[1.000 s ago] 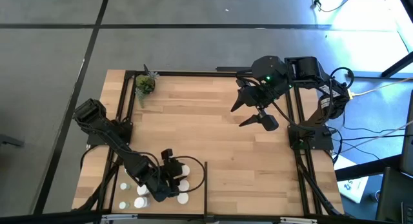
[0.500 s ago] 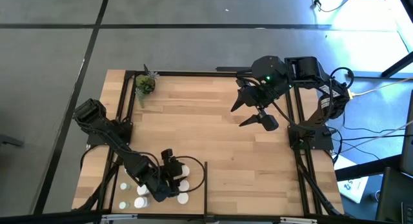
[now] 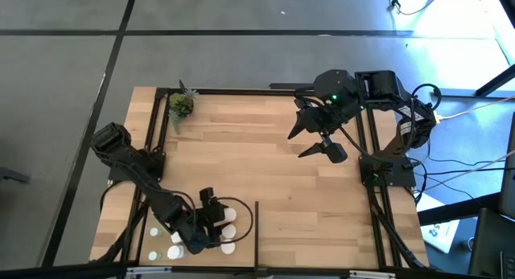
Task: Pick and place medicine bottles onto shelf by color
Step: Put the orange pill bottle on the shelf aligned with the other orange pill bottle, then return to Home Position
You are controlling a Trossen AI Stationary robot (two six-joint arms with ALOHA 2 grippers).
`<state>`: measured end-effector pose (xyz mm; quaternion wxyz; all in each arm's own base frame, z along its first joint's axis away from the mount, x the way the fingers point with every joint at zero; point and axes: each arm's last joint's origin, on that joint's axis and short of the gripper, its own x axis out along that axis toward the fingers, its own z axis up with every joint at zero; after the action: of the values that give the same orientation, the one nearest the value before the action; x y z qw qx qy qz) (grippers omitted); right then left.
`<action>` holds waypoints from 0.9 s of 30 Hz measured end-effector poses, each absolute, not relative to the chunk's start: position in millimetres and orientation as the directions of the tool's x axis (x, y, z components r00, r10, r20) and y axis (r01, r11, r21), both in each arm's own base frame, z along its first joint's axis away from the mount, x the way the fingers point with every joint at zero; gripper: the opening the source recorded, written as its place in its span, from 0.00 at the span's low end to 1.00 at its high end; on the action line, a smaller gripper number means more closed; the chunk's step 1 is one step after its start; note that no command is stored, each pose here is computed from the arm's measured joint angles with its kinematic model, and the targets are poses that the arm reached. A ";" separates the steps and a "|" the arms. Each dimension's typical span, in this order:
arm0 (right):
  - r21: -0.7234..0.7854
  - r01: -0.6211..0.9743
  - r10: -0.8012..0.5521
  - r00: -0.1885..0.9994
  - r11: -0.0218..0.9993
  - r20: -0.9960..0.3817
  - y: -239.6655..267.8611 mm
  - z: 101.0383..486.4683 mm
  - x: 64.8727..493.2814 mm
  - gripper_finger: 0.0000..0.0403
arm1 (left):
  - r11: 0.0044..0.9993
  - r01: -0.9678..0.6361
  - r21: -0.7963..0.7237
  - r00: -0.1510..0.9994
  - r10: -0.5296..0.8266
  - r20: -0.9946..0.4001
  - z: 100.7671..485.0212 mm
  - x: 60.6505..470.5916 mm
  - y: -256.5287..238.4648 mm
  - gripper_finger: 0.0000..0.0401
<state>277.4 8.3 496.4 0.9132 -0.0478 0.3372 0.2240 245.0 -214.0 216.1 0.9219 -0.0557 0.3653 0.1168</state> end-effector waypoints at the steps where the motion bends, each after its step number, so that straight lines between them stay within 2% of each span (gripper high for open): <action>1: 0.064 -0.441 0.377 0.672 0.895 -0.637 8.3 496.3 277.4 0.68 | 0.967 -0.256 -0.018 0.709 0.175 -0.683 217.1 245.1 -214.2 0.59; 10: 0.063 -0.441 0.377 0.673 0.895 -0.637 8.3 496.4 277.6 0.68 | 0.971 -0.239 0.027 0.739 0.200 -0.643 230.5 238.7 -210.2 0.58; 17: 0.062 -0.442 0.377 0.675 0.895 -0.634 8.3 496.7 277.8 0.68 | 0.964 -0.257 0.065 0.805 0.251 -0.538 265.6 219.4 -197.5 0.57; 21: 0.062 -0.442 0.377 0.675 0.895 -0.634 8.4 496.7 277.8 0.68 | 0.955 -0.280 0.093 0.819 0.288 -0.496 284.5 202.6 -185.0 0.50; 27: 0.061 -0.441 0.377 0.676 0.895 -0.634 8.3 496.7 277.9 0.68 | 0.958 -0.272 0.085 0.832 0.279 -0.479 308.0 179.4 -166.1 0.33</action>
<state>277.9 8.3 496.7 0.9141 -0.0484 0.3348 0.2237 179.4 -166.1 308.0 0.9571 0.0064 0.2514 0.1439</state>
